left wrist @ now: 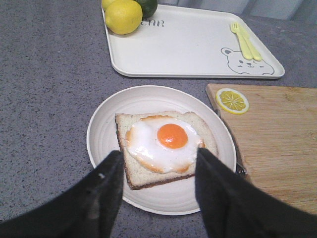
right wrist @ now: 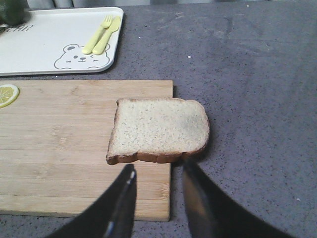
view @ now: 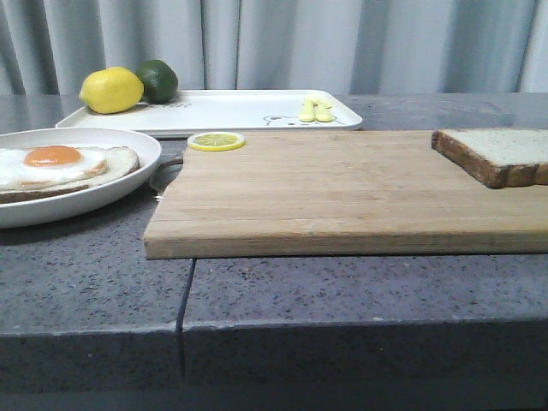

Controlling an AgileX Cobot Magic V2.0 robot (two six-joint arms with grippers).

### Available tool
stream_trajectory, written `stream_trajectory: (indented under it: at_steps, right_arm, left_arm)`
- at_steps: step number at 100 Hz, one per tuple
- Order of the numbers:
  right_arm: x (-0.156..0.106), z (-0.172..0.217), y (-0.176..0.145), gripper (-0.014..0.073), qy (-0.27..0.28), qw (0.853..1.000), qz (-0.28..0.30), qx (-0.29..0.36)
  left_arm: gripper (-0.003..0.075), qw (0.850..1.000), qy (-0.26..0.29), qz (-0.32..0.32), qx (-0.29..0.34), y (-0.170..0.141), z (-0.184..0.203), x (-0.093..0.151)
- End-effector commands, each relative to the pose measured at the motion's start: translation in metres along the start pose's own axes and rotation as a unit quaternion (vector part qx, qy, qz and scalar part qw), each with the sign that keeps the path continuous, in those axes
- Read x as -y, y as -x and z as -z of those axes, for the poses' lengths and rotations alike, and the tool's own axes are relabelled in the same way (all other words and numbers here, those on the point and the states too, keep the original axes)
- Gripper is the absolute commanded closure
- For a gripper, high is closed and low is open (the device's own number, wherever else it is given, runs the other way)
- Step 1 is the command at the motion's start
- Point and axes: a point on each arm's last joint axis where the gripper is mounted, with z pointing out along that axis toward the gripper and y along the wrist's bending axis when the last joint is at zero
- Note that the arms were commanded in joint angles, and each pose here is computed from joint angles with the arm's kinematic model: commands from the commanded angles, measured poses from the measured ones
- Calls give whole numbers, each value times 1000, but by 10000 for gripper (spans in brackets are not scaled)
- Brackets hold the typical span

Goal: Place bread and move sandwich to tray

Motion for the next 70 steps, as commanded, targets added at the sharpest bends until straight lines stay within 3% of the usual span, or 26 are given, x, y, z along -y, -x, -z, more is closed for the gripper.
stream_trajectory:
  at_steps: [1, 13, 70]
  right_arm:
    - [-1, 4, 17, 169, 0, 999, 4, 52]
    - [-1, 4, 18, 95, 1, 998, 4, 60]
    - [-1, 4, 19, 95, 1, 998, 4, 64]
  left_arm:
    - [279, 999, -8, 8, 47, 16, 4, 4]
    - [272, 999, -7, 7, 47, 16, 4, 4]
    - [325, 999, -7, 7, 47, 16, 4, 4]
